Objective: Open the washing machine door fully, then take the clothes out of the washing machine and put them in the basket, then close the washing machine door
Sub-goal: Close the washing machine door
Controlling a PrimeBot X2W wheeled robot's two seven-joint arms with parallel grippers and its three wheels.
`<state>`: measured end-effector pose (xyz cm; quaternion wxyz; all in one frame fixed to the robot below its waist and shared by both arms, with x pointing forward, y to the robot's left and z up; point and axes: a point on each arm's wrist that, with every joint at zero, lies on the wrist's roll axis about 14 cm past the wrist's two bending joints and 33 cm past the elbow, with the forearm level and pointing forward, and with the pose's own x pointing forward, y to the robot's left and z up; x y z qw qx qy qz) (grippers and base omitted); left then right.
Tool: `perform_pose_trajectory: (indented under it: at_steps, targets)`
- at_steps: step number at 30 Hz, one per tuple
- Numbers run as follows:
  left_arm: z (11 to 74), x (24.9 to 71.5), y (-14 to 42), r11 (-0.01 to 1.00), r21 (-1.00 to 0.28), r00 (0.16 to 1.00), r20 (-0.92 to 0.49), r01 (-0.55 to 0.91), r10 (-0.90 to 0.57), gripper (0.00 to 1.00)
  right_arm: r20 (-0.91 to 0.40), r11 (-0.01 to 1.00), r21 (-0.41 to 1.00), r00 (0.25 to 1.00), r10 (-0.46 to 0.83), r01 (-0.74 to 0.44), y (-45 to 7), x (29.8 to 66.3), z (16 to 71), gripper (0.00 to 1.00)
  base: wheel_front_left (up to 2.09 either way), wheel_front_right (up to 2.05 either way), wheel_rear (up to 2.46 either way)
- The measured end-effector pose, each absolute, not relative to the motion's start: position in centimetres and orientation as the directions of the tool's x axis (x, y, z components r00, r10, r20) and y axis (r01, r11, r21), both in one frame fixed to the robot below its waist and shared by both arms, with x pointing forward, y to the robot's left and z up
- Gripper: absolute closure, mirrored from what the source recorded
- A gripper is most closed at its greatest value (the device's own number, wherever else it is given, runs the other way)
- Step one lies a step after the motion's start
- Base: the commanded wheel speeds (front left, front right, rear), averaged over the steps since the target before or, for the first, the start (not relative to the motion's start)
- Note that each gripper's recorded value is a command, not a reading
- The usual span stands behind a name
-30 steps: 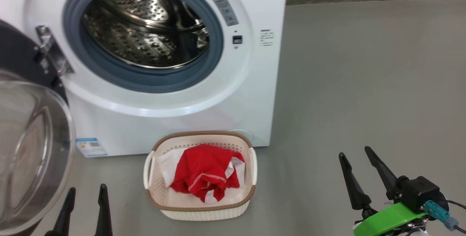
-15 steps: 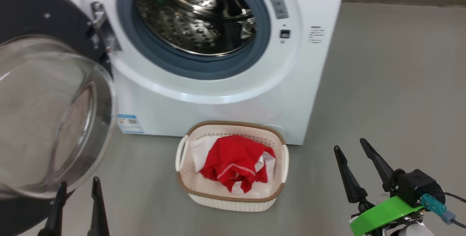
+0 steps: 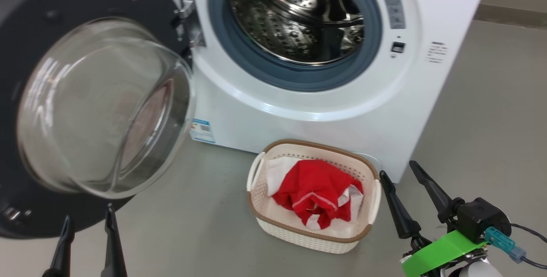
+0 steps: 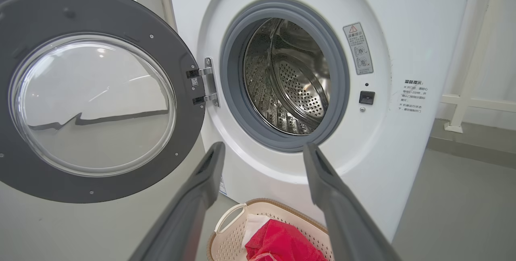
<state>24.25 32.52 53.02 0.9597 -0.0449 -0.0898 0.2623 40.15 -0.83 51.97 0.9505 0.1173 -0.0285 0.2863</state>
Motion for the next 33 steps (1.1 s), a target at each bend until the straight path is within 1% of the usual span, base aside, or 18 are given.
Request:
perform_pose_trajectory:
  at_steps: [10,15,28,29,30,31,33]
  targets:
    - [52.7,20.6,34.6,0.793,-0.146,0.781,0.14,-0.592,0.609,0.0,0.126,0.747,0.204,0.774,0.621,-0.633,2.9,39.9,52.2,0.0,0.0,0.0,0.0]
    - [52.8,19.5,35.1,0.773,-0.148,0.76,0.142,-0.617,0.634,0.0,0.128,0.725,0.201,0.751,0.648,-0.659,4.1,39.6,52.3,0.0,0.0,0.0,0.0]
    - [52.9,18.9,35.4,0.763,-0.155,0.748,0.15,-0.628,0.647,0.0,0.132,0.715,0.209,0.744,0.655,-0.667,4.5,39.4,52.5,0.0,0.0,0.0,0.0]
    - [52.9,18.9,35.4,0.763,-0.155,0.748,0.15,-0.628,0.646,0.12,0.131,0.716,0.208,0.745,0.655,-0.666,4.4,39.4,52.5,0.0,0.0,0.0,0.0]
    - [53.0,18.9,35.4,0.763,-0.158,0.748,0.152,-0.627,0.646,0.59,0.13,0.717,0.208,0.745,0.654,-0.665,4.4,39.4,52.5,0.0,0.0,0.0,0.0]
    - [53.0,18.9,35.5,0.761,-0.16,0.746,0.154,-0.628,0.648,1.0,0.129,0.718,0.208,0.747,0.653,-0.664,4.3,39.4,52.5,0.0,0.0,0.0,0.0]
    - [53.2,18.8,35.8,0.754,-0.162,0.737,0.158,-0.637,0.657,1.0,0.127,0.72,0.21,0.749,0.651,-0.661,4.2,39.4,52.4,0.0,0.0,0.0,0.0]
